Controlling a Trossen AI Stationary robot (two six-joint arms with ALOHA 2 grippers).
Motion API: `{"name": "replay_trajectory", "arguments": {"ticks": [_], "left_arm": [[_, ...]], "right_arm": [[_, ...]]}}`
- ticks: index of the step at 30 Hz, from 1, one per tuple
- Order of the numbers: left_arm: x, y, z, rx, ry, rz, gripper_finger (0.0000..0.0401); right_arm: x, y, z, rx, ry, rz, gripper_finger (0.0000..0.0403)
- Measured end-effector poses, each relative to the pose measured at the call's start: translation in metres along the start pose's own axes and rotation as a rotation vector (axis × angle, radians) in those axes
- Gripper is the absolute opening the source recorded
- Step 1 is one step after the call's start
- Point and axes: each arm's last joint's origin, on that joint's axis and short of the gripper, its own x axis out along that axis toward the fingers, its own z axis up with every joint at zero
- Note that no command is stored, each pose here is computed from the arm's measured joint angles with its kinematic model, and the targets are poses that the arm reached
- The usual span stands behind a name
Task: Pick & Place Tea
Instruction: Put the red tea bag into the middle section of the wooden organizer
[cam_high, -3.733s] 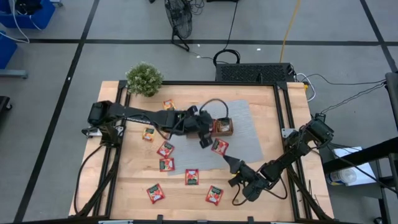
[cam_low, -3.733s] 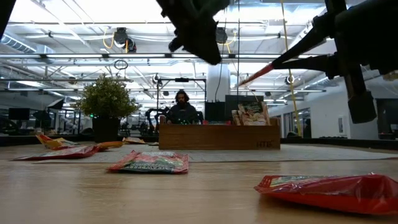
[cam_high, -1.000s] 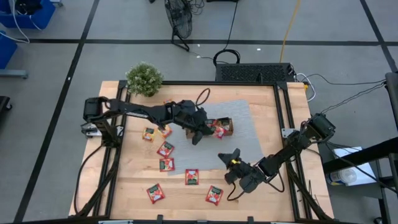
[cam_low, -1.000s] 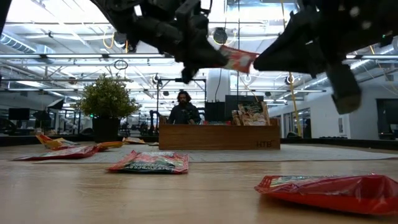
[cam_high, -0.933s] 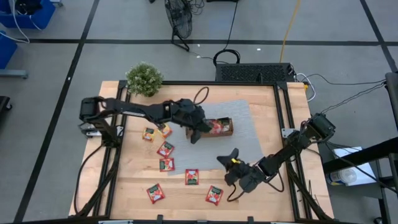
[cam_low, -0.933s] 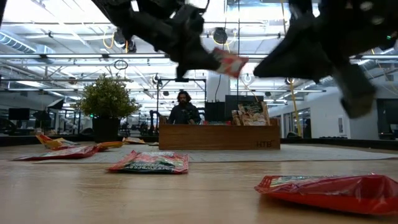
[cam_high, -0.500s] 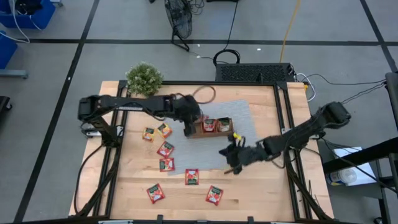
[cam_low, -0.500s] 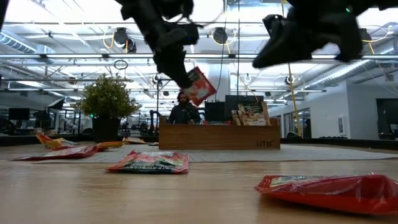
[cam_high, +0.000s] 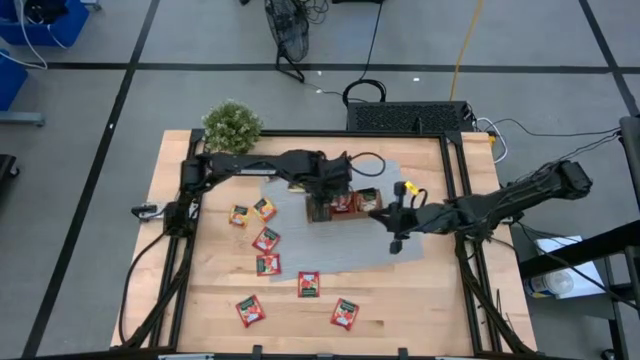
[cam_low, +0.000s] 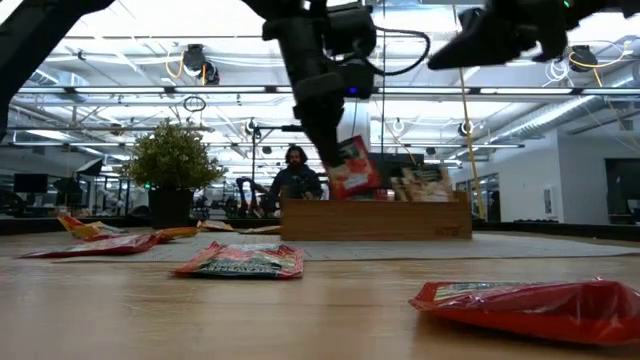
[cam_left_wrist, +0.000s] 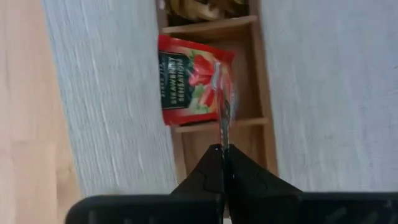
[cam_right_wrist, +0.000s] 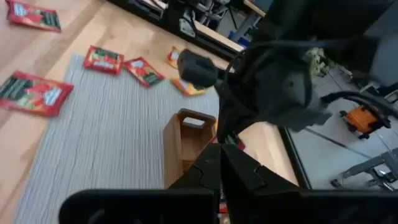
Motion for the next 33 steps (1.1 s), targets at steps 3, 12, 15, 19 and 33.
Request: {"name": "replay_trajectory", "arguments": {"ticks": [3,12,15,19,33], "left_arm": [[-0.005,0.004,0.005,0.011,-0.029,0.001,0.0001],[-0.019,0.014,0.012,0.002,-0.066,0.018,0.0001],[-0.020,0.013,0.015,0.007,-0.093,0.021,0.0001],[-0.019,0.011,0.014,0.001,-0.082,0.018,0.0001],[0.038,0.008,0.010,0.010,0.052,-0.014,0.0001]], "right_arm": [[-0.006,0.002,-0.016,0.002,0.008,0.003,0.0000],[-0.022,0.000,-0.037,0.050,-0.132,-0.048,0.0000],[-0.027,-0.002,-0.039,0.043,-0.158,-0.059,0.0000],[-0.030,-0.005,-0.038,0.070,-0.175,-0.063,0.0000],[-0.029,-0.002,-0.043,0.079,-0.127,-0.036,0.0000]]}}
